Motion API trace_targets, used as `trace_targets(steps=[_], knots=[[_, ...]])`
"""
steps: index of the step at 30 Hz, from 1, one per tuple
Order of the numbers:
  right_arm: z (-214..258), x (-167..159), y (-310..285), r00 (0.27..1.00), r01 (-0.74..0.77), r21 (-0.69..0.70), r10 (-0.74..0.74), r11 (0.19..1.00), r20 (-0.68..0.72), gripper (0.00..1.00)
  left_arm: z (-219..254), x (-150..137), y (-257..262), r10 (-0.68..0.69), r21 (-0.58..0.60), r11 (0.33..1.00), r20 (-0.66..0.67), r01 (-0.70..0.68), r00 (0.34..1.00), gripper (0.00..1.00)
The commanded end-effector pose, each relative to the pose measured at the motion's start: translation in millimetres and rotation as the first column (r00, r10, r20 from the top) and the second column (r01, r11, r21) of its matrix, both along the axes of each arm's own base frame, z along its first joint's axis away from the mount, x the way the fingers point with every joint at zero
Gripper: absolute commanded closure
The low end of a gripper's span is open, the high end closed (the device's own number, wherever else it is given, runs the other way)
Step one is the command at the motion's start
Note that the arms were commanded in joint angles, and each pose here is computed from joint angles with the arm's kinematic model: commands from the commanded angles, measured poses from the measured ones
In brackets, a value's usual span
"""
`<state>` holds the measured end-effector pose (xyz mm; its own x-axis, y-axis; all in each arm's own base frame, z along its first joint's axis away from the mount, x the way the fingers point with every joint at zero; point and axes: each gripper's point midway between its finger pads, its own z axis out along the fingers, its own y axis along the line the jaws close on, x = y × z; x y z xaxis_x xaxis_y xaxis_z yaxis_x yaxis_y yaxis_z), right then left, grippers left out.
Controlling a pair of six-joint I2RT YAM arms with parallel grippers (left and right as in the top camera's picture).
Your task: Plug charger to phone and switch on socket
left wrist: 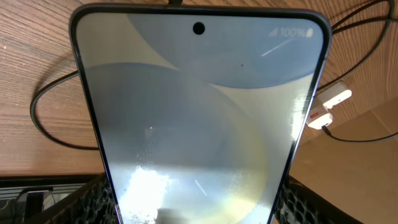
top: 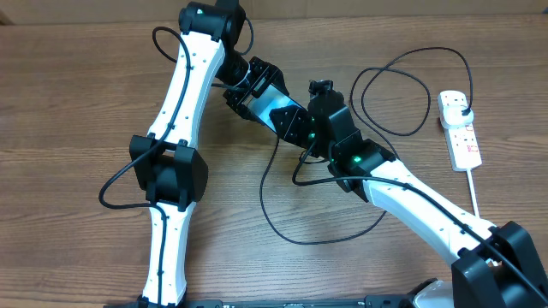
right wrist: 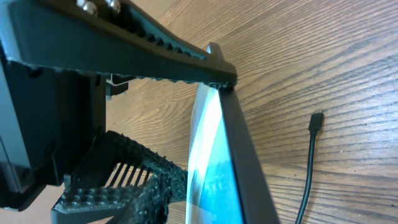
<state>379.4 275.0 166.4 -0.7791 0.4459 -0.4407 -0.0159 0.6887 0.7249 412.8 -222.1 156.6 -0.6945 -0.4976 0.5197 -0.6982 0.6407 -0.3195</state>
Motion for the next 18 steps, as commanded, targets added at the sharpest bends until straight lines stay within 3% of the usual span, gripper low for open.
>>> trace_targets(steps=[1, 8, 11, 18], knots=[[8.7, 5.5, 2.1, 1.0, 0.009, 0.005, -0.009, 1.0, 0.021, 0.74, 12.1, -0.1, -5.7, -0.004, -0.02, 1.0, 0.027, 0.004, 1.0, 0.39], [8.7, 5.6, 1.9, 1.0, 0.01, 0.005, -0.01, 1.0, 0.021, 0.83, 12.2, -0.1, -5.8, -0.004, -0.021, 1.0, 0.026, 0.004, 1.0, 0.35], [8.7, 5.6, 1.9, 1.0, 0.01, 0.005, -0.01, 1.0, 0.021, 0.96, 12.2, -0.1, -5.9, -0.004, -0.021, 1.0, 0.026, 0.004, 1.0, 0.34], [11.5, 13.4, -7.6, 0.999, 0.034, 0.013, -0.034, 0.999, 0.028, 0.96, 12.2, -0.1, -5.8, -0.01, -0.022, 1.0, 0.031, 0.011, 0.999, 0.24]])
